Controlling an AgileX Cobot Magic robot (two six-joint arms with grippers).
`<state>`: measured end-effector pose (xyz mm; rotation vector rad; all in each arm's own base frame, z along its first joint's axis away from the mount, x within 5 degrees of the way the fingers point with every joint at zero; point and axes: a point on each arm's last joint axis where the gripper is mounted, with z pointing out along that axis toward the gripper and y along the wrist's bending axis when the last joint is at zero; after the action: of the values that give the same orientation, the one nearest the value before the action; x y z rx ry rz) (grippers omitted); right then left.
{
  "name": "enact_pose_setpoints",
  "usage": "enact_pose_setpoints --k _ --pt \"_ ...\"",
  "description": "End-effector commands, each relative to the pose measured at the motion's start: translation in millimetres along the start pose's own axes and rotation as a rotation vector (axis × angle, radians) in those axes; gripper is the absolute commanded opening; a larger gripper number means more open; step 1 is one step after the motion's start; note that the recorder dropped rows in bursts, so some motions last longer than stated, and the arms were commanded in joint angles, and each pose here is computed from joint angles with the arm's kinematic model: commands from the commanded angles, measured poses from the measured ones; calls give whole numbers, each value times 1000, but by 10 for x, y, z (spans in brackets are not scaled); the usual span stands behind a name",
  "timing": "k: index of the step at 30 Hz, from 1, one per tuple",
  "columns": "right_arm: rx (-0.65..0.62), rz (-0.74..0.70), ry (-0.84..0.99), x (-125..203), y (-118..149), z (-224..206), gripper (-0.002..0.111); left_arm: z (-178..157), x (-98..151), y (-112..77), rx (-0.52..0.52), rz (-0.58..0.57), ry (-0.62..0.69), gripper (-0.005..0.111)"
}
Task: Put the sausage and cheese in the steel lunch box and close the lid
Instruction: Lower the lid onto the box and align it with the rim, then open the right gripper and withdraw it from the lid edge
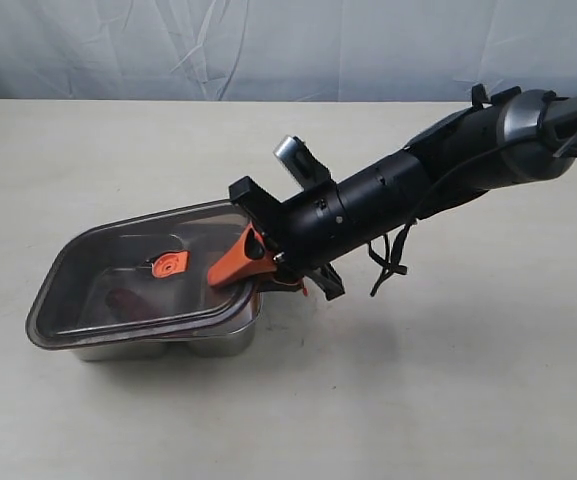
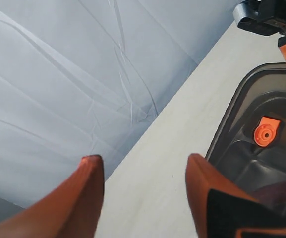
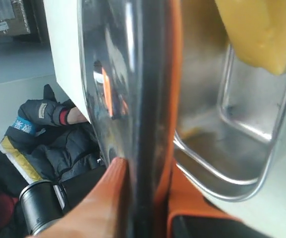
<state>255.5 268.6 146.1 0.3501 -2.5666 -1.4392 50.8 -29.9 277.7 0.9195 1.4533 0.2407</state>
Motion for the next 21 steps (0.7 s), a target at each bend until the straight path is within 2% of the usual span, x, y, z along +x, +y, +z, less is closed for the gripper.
enact_pose_setpoints --k 1,13,14,17,19,21 --pt "156 -38 -32 -36 -175 -15 -1 -20 -27 25 -20 -4 -18 49" --pt "159 -41 -30 -34 -178 -15 1 -20 -28 25 -20 -7 -19 49" --pt "163 -45 -26 -32 -182 -15 11 -20 -28 25 -20 -7 -19 49" --pt "159 -37 -21 -27 -178 -15 52 -20 -28 25 -20 -7 -19 49" --pt "156 -33 -16 -22 -175 -14 60 -20 -28 25 -20 -7 -19 49" --pt "148 -32 -4 -10 -168 -13 58 -20 -28 25 -20 -7 -19 49"
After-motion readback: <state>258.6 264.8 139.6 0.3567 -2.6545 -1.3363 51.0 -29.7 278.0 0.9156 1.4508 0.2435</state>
